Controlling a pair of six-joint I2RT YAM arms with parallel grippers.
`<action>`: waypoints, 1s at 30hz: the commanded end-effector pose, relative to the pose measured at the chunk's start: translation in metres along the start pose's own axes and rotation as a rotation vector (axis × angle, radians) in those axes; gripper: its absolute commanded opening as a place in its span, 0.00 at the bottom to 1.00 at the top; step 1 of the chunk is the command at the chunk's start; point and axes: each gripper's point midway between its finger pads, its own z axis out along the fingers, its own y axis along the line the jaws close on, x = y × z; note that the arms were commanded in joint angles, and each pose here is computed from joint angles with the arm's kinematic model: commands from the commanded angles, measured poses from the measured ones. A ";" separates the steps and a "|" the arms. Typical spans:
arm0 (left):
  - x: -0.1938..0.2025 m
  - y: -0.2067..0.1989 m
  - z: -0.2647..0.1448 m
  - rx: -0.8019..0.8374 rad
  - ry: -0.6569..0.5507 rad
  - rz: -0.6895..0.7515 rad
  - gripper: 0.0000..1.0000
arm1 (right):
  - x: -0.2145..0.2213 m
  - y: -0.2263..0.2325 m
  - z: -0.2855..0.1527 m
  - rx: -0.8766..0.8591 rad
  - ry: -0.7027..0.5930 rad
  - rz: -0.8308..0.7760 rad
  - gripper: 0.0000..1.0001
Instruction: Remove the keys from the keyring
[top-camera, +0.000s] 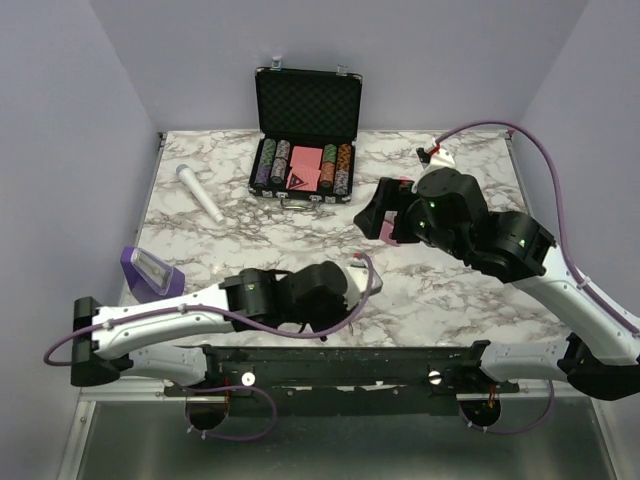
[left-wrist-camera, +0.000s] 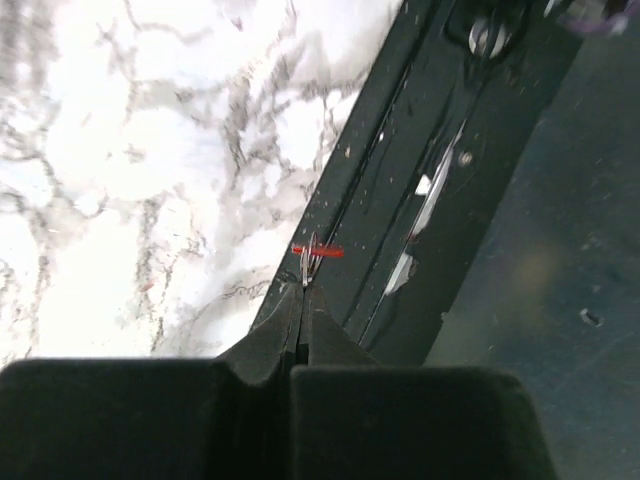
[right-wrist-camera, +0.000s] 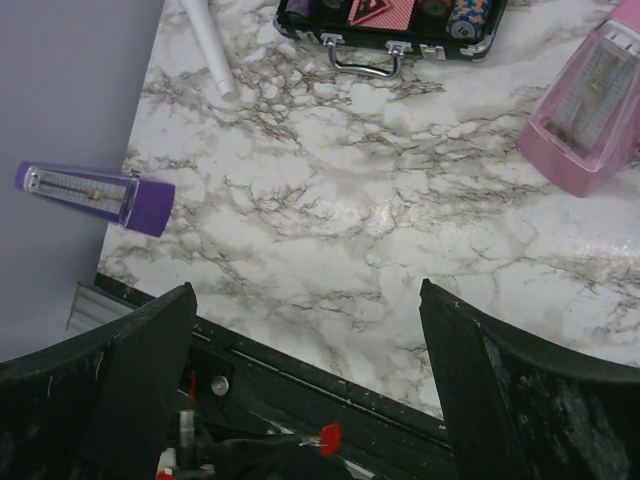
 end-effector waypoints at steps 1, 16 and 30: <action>-0.029 0.007 -0.052 0.022 -0.160 -0.095 0.00 | -0.018 0.025 -0.009 -0.130 -0.041 0.014 1.00; -0.068 0.010 -0.175 0.145 -0.559 -0.267 0.00 | -0.004 0.112 -0.063 -0.771 -0.025 -0.016 0.95; -0.083 -0.011 -0.230 0.272 -0.713 -0.259 0.00 | 0.034 0.148 -0.099 -1.167 0.119 -0.146 0.66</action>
